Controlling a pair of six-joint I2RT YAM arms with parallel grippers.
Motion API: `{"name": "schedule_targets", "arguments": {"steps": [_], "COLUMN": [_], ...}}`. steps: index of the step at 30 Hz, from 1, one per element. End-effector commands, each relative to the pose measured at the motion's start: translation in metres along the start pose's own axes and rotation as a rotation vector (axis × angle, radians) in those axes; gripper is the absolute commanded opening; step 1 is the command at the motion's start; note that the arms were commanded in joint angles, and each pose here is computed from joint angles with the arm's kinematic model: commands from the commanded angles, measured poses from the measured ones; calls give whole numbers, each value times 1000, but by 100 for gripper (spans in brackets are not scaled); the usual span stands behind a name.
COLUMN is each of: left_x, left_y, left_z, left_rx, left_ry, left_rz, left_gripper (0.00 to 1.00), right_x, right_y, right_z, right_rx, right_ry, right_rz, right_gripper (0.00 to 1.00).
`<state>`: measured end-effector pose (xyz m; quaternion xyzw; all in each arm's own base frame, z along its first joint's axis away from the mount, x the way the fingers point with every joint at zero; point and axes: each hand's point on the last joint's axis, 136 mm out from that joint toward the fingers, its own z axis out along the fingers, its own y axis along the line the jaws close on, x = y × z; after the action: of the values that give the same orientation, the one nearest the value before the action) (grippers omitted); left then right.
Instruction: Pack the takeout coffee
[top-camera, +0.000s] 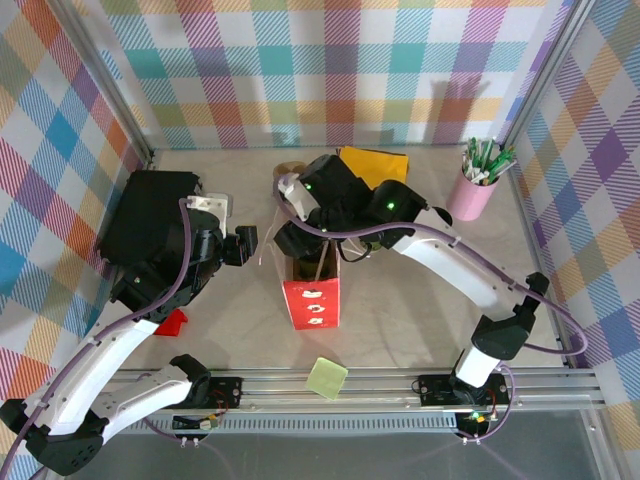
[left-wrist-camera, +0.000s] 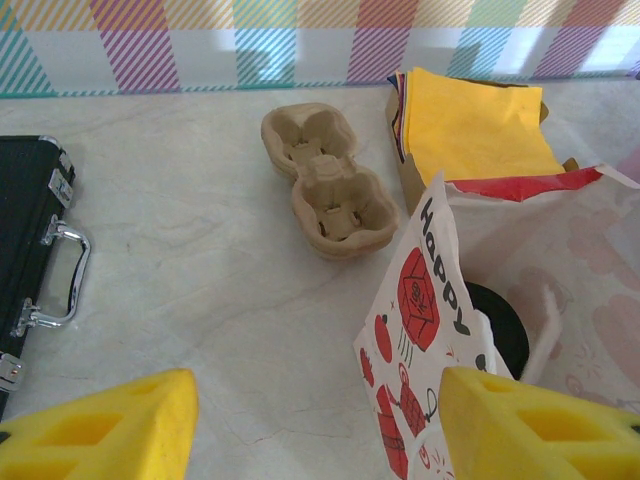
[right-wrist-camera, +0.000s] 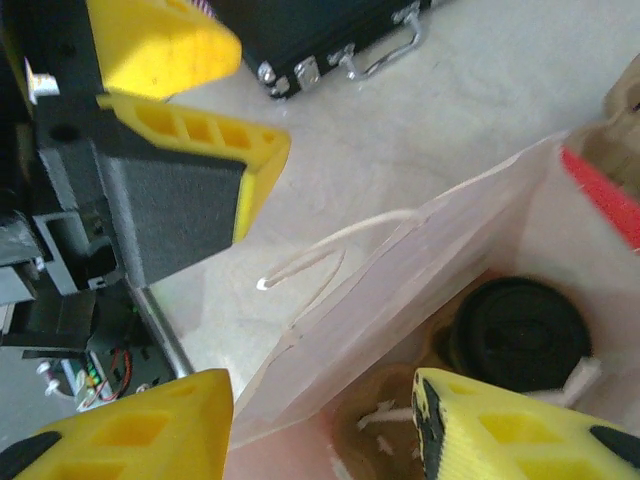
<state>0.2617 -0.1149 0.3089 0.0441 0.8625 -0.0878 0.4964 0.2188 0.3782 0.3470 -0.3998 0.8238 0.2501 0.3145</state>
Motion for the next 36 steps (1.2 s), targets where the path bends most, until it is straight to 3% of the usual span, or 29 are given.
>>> {"name": "schedule_targets", "arguments": {"steps": [1,9,19,26,36], "left_x": [-2,-6,-7,-5,-1], "left_y": [7,8,10,3,6], "left_z": [-4,-10,-14,-15,-22], "left_rx": [-28,-28,-30,13,12], "left_ry": [-1,-10,-10,4,13], "left_rz": [-9,-12,-21,-51,-65], "left_gripper": [65,65,65,64,66], "right_x": [-30,-56,-58,-17,26], "right_y": [-7,-79,-239,-338,-414], "right_z": [-39,-58,-70,-30,37], "right_rx": [78,337,601,709,708], "right_ry": [-135,-178,-220,-119,-36], "right_rz": [-68,18,378,570,677], "right_gripper": [55,65,71,73,81]}}
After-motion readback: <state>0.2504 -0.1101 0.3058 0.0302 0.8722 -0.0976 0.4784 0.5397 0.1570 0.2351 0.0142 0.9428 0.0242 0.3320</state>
